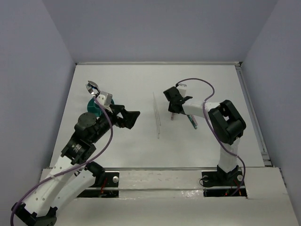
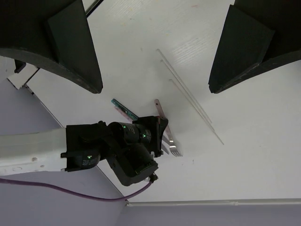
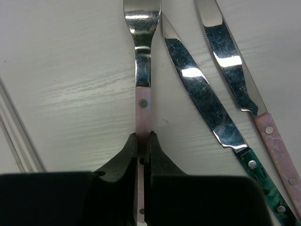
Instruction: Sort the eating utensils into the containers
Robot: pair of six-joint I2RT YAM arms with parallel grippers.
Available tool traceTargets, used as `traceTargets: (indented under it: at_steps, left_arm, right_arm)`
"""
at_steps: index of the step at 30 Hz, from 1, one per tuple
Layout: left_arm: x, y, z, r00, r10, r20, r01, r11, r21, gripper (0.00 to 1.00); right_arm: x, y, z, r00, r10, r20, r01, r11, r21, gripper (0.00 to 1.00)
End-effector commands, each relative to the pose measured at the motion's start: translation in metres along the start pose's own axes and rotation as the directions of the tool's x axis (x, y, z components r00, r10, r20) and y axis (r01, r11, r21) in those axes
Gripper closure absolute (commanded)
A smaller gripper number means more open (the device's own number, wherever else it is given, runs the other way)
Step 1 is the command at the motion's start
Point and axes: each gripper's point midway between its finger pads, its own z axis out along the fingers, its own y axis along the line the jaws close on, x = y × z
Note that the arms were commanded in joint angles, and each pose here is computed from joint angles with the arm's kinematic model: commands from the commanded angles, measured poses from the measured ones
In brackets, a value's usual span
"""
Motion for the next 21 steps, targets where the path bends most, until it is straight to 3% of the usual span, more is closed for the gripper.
traceTargets:
  at_steps: [1, 10, 14, 17, 21]
  left_arm:
    - [-0.014, -0.009, 0.004, 0.999, 0.013, 0.029, -0.014, 0.999, 0.041, 0.01]
    - [-0.001, -0.007, 0.019, 1.0, -0.012, -0.024, 0.014, 0.998, 0.054, 0.13]
    - [0.007, -0.015, 0.028, 0.996, -0.067, -0.063, 0.073, 0.993, 0.095, 0.19]
    - [0.017, -0.025, 0.036, 0.984, -0.137, -0.116, 0.152, 0.978, 0.14, 0.22]
    - [0.033, -0.027, 0.045, 0.955, -0.244, -0.166, 0.268, 0.953, 0.141, 0.27]
  right_arm:
    - [0.002, -0.008, -0.01, 1.0, -0.006, 0.001, 0.006, 1.0, 0.027, 1.0]
    - [-0.031, -0.006, -0.053, 0.988, -0.03, 0.149, 0.035, 0.999, -0.037, 1.0]
    - [-0.045, 0.015, -0.099, 0.967, -0.066, 0.245, 0.11, 0.979, -0.169, 1.0]
    - [-0.035, 0.038, -0.124, 0.966, -0.076, 0.245, 0.159, 0.928, -0.338, 1.0]
    - [-0.03, 0.06, -0.181, 0.957, -0.022, 0.288, 0.196, 0.783, -0.591, 1.0]
